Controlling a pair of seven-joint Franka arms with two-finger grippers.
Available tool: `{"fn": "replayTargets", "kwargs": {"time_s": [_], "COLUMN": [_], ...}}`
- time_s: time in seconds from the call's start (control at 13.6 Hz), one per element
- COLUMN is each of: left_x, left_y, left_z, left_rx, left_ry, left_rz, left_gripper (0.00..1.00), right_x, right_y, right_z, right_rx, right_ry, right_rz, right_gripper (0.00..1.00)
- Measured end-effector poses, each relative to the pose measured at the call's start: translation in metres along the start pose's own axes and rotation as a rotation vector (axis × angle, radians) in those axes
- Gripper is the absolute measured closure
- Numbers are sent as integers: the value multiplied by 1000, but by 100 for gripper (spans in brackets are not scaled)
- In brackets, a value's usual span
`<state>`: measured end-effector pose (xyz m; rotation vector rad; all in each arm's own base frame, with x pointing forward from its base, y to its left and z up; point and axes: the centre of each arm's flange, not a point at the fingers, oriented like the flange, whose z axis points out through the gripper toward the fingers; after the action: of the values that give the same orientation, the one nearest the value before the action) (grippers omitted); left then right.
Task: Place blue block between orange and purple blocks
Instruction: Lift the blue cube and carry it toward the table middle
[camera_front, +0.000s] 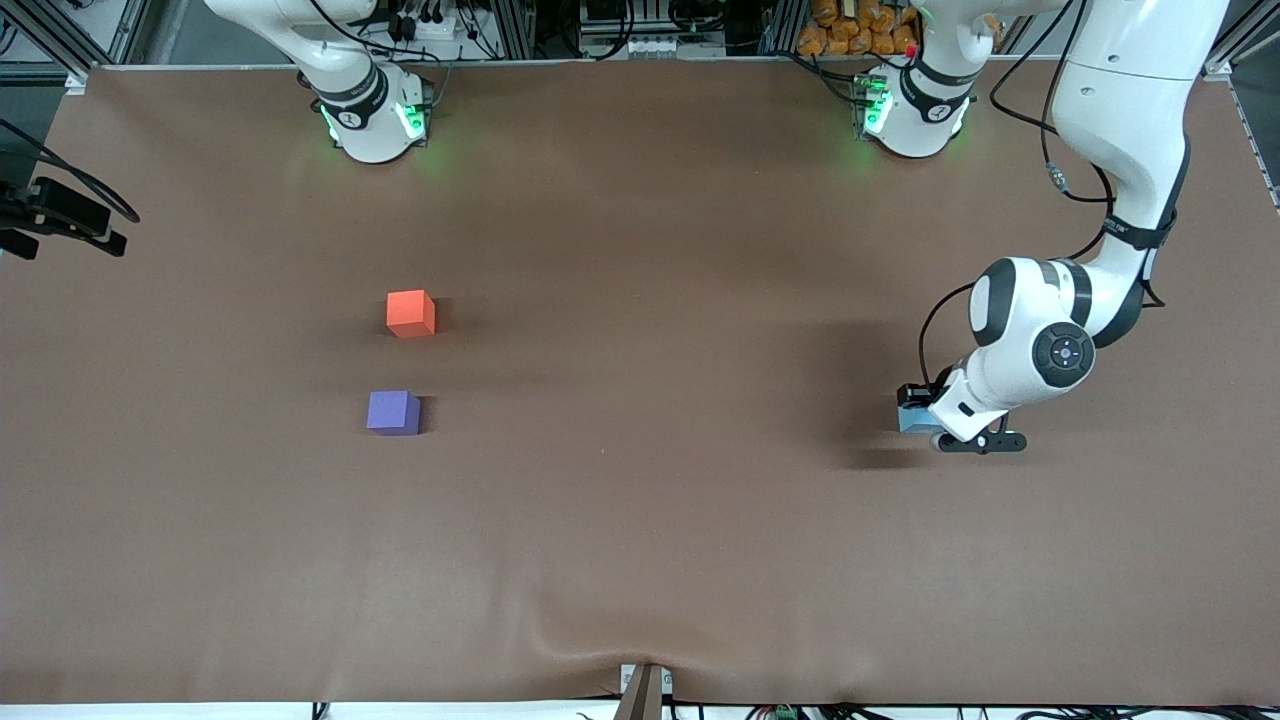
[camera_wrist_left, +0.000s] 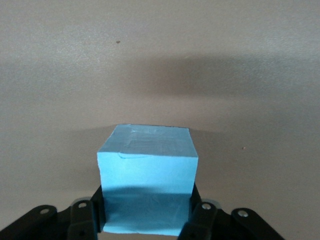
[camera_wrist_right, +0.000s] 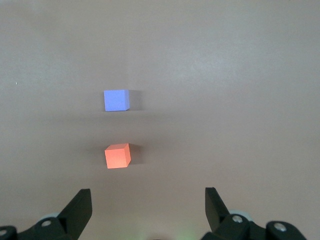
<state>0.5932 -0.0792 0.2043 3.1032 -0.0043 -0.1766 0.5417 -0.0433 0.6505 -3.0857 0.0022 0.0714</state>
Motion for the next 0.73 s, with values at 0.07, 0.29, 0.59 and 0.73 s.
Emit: {"fn": "replayTargets", "kwargs": {"time_s": [0.07, 0.29, 0.59, 0.73], "left_x": [-1, -2, -9, -27], "left_y": [7, 42, 139, 213], "left_z": [0, -7, -35, -51], "left_rx": [-5, -28, -83, -90], "left_ry": [0, 11, 59, 66], "left_rz": [12, 65, 163, 189], "left_gripper": [39, 39, 41, 41], "right_x": [0, 0, 0, 0], "right_y": [0, 0, 0, 0], "right_z": [0, 0, 0, 1], "right_rx": [0, 0, 0, 0], "right_ry": [0, 0, -1, -2], "right_rz": [0, 0, 0, 0], "right_gripper": [0, 0, 0, 0]}}
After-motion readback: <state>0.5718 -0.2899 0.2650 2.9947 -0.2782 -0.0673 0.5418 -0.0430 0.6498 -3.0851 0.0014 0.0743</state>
